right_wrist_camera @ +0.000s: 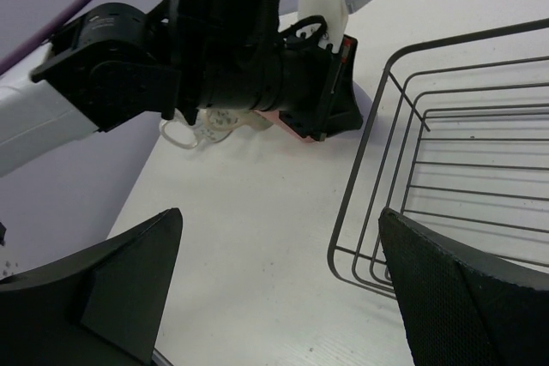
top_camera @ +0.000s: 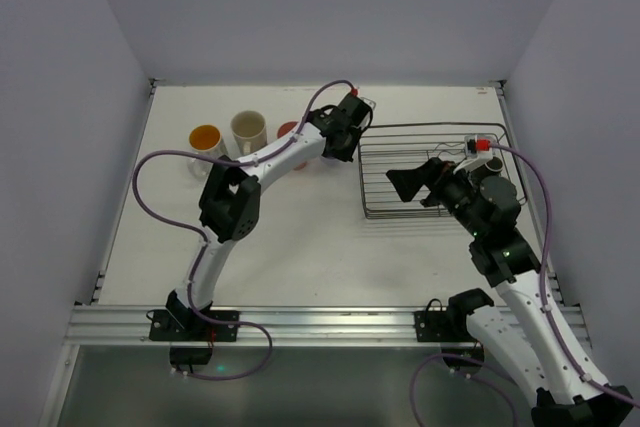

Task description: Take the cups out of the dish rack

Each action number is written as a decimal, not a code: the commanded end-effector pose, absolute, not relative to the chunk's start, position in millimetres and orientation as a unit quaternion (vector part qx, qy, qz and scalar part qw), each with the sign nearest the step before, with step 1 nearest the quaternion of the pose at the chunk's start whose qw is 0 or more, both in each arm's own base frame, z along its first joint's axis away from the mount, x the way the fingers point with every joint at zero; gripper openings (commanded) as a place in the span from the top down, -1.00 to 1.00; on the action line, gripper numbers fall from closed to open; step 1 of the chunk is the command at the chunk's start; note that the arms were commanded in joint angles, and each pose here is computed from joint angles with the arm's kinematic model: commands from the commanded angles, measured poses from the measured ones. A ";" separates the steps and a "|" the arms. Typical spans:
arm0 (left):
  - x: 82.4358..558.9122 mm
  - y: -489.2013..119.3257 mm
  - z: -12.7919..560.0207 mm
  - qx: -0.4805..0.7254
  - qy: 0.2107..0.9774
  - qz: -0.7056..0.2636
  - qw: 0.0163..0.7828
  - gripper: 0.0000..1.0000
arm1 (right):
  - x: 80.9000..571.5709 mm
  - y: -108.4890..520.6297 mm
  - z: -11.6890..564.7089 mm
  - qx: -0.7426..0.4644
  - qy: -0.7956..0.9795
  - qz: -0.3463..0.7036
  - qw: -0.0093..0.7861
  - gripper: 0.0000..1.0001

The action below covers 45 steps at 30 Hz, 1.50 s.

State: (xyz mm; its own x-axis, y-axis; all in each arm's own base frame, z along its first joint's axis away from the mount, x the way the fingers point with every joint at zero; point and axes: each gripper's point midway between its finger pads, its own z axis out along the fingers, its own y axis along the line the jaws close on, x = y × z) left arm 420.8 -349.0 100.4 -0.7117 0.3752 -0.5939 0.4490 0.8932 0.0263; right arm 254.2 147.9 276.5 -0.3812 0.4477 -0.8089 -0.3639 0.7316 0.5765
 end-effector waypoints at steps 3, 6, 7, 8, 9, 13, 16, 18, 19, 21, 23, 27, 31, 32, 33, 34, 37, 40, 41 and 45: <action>420.4 -353.2 98.8 0.237 0.923 -0.064 0.297 0.81 | 246.5 146.5 298.5 0.009 0.731 0.366 0.575 -0.98; 421.6 -351.0 93.0 0.237 0.924 -0.061 0.293 0.72 | 247.2 145.9 298.0 0.010 0.732 0.365 0.575 -0.98; 422.0 -350.6 92.1 0.237 0.925 -0.061 0.292 0.72 | 247.2 146.2 297.0 0.010 0.732 0.365 0.575 -0.98; 423.0 -350.3 92.8 0.237 0.924 -0.061 0.293 0.71 | 247.9 147.1 296.1 0.009 0.733 0.366 0.573 -0.98; 424.3 -349.3 91.4 0.235 0.925 -0.061 0.292 0.68 | 248.2 147.2 295.4 0.009 0.733 0.366 0.573 -0.98; 428.5 -346.5 96.7 0.228 0.924 -0.058 0.302 0.28 | 250.2 146.0 294.8 0.013 0.734 0.362 0.574 -0.98; 430.3 -348.8 104.9 0.227 0.921 -0.064 0.311 0.16 | 251.1 144.0 296.1 0.016 0.735 0.356 0.576 -0.98; 431.5 -347.7 107.1 0.225 0.921 -0.062 0.312 0.07 | 251.5 141.1 294.8 0.018 0.739 0.348 0.577 -0.98; 430.5 -346.8 107.3 0.226 0.921 -0.059 0.311 0.03 | 251.7 138.5 297.2 0.020 0.738 0.342 0.582 -0.98; 432.2 -344.7 114.1 0.223 0.919 -0.057 0.319 -0.07 | 252.1 133.9 297.3 0.025 0.740 0.330 0.585 -0.98; 433.1 -343.4 120.0 0.219 0.918 -0.056 0.326 -0.14 | 251.1 131.4 295.7 0.027 0.745 0.323 0.584 -0.98; 436.2 -341.3 144.5 0.213 0.909 -0.059 0.352 -0.29 | 251.4 127.9 295.5 0.029 0.751 0.311 0.582 -0.92; 436.2 -336.6 159.2 0.209 0.905 -0.055 0.366 -0.39 | 250.8 124.9 296.7 0.034 0.755 0.304 0.580 -0.85; 435.7 -335.7 165.9 0.207 0.903 -0.057 0.371 -0.40 | 250.2 123.5 296.7 0.036 0.756 0.301 0.580 -0.84; 435.4 -335.5 169.2 0.206 0.902 -0.059 0.375 -0.46 | 250.3 121.7 298.4 0.040 0.755 0.298 0.582 -0.82; 434.7 -336.7 174.4 0.206 0.900 -0.063 0.379 -0.49 | 250.1 120.9 299.5 0.042 0.755 0.297 0.583 -0.81; 434.3 -338.1 198.3 0.202 0.890 -0.079 0.401 -0.57 | 249.0 116.4 302.4 0.050 0.754 0.289 0.587 -0.74; 429.1 -342.8 226.7 0.203 0.877 -0.109 0.422 -0.61 | 252.5 105.8 299.9 0.072 0.756 0.266 0.593 -0.66; 424.3 -343.5 243.8 0.204 0.869 -0.124 0.434 -0.61 | 253.5 103.4 296.1 0.075 0.760 0.258 0.591 -0.57; 392.5 -352.4 288.2 0.223 0.836 -0.203 0.458 -0.62 | 263.8 87.8 280.9 0.108 0.772 0.214 0.589 -0.27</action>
State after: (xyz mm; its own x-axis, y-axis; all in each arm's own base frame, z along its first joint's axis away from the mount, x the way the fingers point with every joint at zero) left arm 418.0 -341.8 214.5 -0.5927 0.2642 -0.7609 0.4550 0.8893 -0.0456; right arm 256.0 105.7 274.2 -0.3336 0.4155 -0.8462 -0.1694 0.8566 0.4873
